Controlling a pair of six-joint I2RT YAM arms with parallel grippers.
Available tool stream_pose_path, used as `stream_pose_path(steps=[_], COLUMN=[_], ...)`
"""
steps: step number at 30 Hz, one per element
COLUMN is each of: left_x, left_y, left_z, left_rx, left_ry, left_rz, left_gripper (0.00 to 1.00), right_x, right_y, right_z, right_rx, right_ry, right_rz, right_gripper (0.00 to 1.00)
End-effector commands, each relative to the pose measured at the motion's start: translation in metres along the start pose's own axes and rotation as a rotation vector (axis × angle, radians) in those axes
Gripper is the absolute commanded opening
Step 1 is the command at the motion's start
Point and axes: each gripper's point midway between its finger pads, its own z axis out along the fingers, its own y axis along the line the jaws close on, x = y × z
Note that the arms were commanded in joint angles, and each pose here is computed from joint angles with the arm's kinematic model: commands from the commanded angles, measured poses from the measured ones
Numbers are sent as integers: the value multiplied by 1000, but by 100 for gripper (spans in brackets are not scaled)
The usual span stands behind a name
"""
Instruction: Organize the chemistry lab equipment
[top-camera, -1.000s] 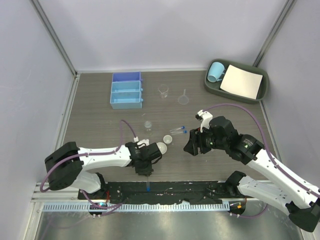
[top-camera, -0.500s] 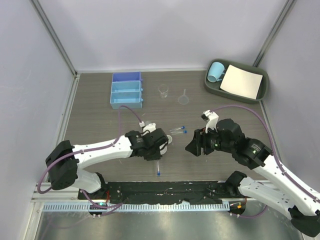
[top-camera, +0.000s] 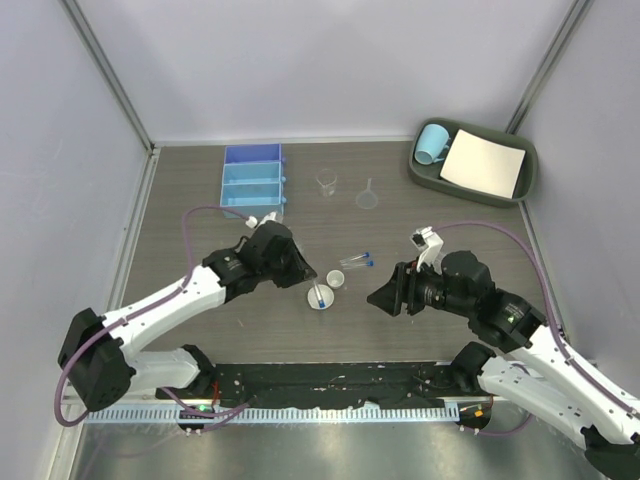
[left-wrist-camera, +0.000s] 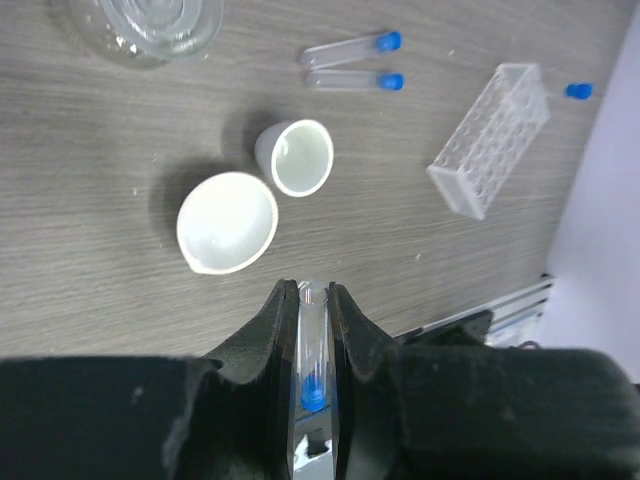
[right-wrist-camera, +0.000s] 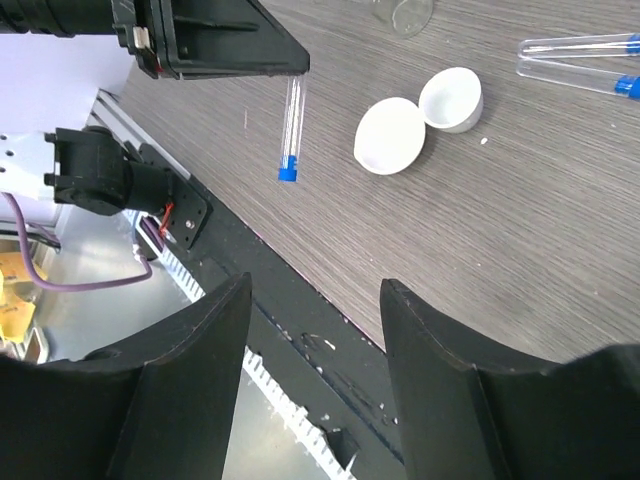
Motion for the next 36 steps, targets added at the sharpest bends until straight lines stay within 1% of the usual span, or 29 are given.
stream_pose_path(steps=[1, 3, 5, 6, 7, 9, 11, 13, 17, 21, 26, 31, 32, 36], left_x=[-15, -24, -26, -30, -29, -36, -47, -54, -71, -86, -100, -106, -109, -112], left_y=[-30, -38, -33, -38, -33, -43, -47, -51, -62, -68, -80, -84, -87, -90], left_z=[-9, -14, -12, -14, -11, -16, -17, -20, -31, -38, -44, -41, -45, -42], left_rx=[195, 256, 264, 290, 286, 351, 394, 423, 522, 566, 646, 689, 720, 747], left_ry=[-24, -57, -81, -100, -109, -139, -199, -221, -299, -352, -389, -404, -413, -416], left_rz=[-54, -110, -159, -173, -189, -220, -245, -273, -326, -344, -382, -419, -433, -451], left_gripper=[3, 2, 1, 1, 1, 1, 1, 1, 2, 3, 3, 2, 2, 2], right_x=[-25, -31, -38, -40, -41, -48, -52, -64, -72, -77, -84, -95, -97, -104], right_y=[21, 22, 20, 19, 17, 15, 14, 18, 16, 14, 16, 9, 9, 10], right_z=[3, 7, 12, 14, 17, 22, 27, 28, 34, 41, 47, 54, 54, 54], right_rx=[-114, -136, -143, -145, -143, -151, -158, -183, -181, -160, -162, -113, -110, -122], right_ry=[-150, -200, -259, -274, -286, -332, -360, -408, -449, -463, -476, -524, -530, -570], right_rz=[81, 118, 137, 159, 166, 179, 198, 208, 235, 243, 236, 231, 229, 221], right_gripper=[59, 59, 59, 59, 59, 59, 59, 59, 58, 57, 56, 55, 55, 55])
